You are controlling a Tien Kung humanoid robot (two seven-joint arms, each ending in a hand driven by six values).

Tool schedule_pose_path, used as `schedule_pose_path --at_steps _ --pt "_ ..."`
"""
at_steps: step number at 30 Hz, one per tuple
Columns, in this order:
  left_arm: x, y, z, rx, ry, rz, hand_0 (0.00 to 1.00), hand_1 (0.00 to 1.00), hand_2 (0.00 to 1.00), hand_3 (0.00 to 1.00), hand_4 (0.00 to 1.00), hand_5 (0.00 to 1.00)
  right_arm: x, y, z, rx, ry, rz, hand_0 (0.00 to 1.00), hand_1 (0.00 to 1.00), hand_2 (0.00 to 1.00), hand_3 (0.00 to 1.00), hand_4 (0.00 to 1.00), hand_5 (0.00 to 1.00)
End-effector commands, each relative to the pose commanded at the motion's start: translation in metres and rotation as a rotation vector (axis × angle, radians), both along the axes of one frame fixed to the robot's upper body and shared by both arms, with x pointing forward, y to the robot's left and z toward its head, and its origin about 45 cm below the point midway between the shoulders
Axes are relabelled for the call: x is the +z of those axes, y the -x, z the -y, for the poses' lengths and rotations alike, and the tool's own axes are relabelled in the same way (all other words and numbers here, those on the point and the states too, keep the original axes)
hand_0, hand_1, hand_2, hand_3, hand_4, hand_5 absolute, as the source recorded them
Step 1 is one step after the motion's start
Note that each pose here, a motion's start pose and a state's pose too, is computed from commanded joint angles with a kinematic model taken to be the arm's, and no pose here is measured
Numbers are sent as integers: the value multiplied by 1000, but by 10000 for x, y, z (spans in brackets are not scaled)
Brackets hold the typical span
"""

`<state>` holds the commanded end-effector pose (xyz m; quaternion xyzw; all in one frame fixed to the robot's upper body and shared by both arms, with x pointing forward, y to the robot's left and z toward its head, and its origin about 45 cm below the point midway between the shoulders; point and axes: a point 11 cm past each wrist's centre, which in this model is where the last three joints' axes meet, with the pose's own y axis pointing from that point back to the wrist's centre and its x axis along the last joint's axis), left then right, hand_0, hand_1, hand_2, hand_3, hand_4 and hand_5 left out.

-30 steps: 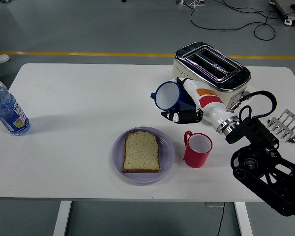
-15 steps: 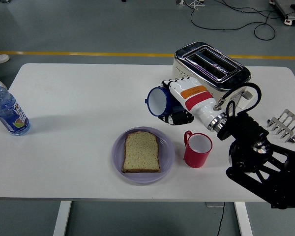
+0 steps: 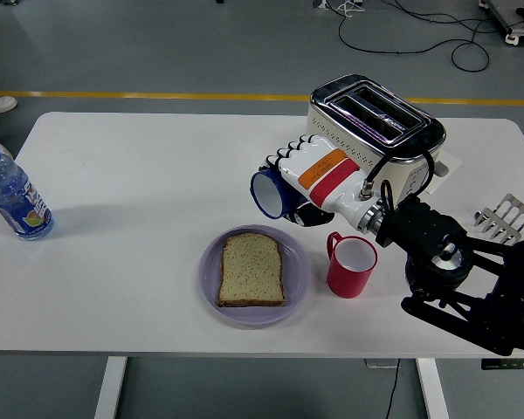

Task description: Pick up the cup,pour liquid into bread,place the cup on the desk

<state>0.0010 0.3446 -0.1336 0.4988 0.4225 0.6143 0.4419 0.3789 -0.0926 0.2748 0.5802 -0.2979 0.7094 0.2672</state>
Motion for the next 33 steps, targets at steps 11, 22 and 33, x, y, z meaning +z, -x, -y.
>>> schedule_pose_path --at_steps 11,22,33 --pt "0 -10 6 3 2 3 648 658 648 535 310 760 72 -4 -23 -38 9 133 527 380 507 516 564 2" --pt "0 -6 4 5 1 4 649 659 648 536 312 760 64 -16 6 -49 -18 127 535 377 509 519 554 2" --pt "1 -5 1 5 0 5 649 657 648 536 311 760 336 -54 428 -85 -470 -99 537 377 513 527 562 2"
